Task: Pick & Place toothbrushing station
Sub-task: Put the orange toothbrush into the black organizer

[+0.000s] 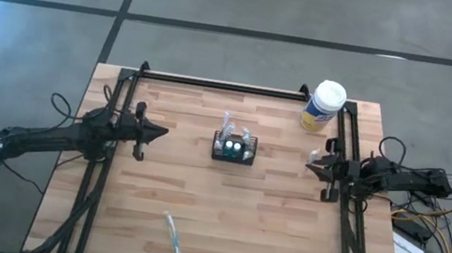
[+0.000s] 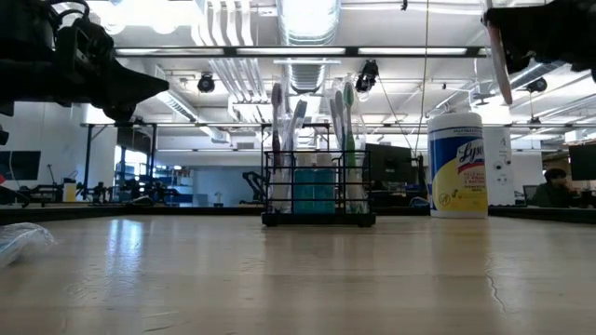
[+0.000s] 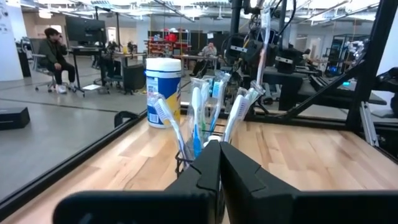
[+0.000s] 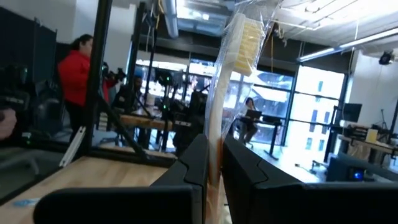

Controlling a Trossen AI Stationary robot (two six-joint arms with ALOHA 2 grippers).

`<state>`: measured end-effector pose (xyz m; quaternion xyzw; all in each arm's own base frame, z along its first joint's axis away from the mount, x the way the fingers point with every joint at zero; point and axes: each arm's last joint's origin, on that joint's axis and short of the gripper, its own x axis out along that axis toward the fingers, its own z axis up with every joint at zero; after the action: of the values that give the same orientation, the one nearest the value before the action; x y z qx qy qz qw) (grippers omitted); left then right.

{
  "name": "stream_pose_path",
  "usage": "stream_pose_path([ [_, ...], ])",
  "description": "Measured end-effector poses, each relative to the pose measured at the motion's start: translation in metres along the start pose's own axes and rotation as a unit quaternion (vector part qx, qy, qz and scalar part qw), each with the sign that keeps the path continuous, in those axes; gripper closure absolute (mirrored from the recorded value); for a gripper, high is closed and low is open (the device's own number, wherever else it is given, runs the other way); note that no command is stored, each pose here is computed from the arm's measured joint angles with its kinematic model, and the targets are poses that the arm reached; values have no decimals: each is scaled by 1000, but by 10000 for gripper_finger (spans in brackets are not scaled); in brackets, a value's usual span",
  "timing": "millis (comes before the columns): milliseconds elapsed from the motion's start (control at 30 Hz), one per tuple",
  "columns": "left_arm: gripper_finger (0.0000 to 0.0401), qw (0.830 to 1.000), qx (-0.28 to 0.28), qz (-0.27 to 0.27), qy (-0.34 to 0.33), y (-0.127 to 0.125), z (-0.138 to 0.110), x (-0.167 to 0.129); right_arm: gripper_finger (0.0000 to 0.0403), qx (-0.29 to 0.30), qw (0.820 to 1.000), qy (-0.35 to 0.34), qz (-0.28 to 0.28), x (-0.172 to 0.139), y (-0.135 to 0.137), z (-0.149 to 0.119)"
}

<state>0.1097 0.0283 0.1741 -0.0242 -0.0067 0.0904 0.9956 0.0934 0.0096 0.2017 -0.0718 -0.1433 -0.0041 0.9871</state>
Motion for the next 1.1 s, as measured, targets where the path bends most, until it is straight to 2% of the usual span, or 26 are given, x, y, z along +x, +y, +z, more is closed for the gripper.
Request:
stream_pose_path([
  [100, 389, 1000, 4, 0, 1, 0, 0, 0, 380, 7, 1000, 0, -3, -1, 1, -8],
  [433, 389, 1000, 28, 0, 1, 0, 0, 0, 380, 24, 1000, 2, -7, -1, 1, -8],
  [633, 389, 1000, 29, 0, 1, 0, 0, 0, 380, 21, 1000, 3, -14, -1, 0, -8],
  [733, 389, 1000, 29, 0, 1, 0, 0, 0, 380, 22, 999, 7, -37, -1, -1, -9],
  [933, 389, 1000, 26, 0, 1, 0, 0, 0, 380, 24, 999, 4, -37, -1, -2, -8],
  [1100, 389, 1000, 27, 0, -5, 0, 1, 0, 380, 24, 998, -27, -47, -1, -3, -2],
])
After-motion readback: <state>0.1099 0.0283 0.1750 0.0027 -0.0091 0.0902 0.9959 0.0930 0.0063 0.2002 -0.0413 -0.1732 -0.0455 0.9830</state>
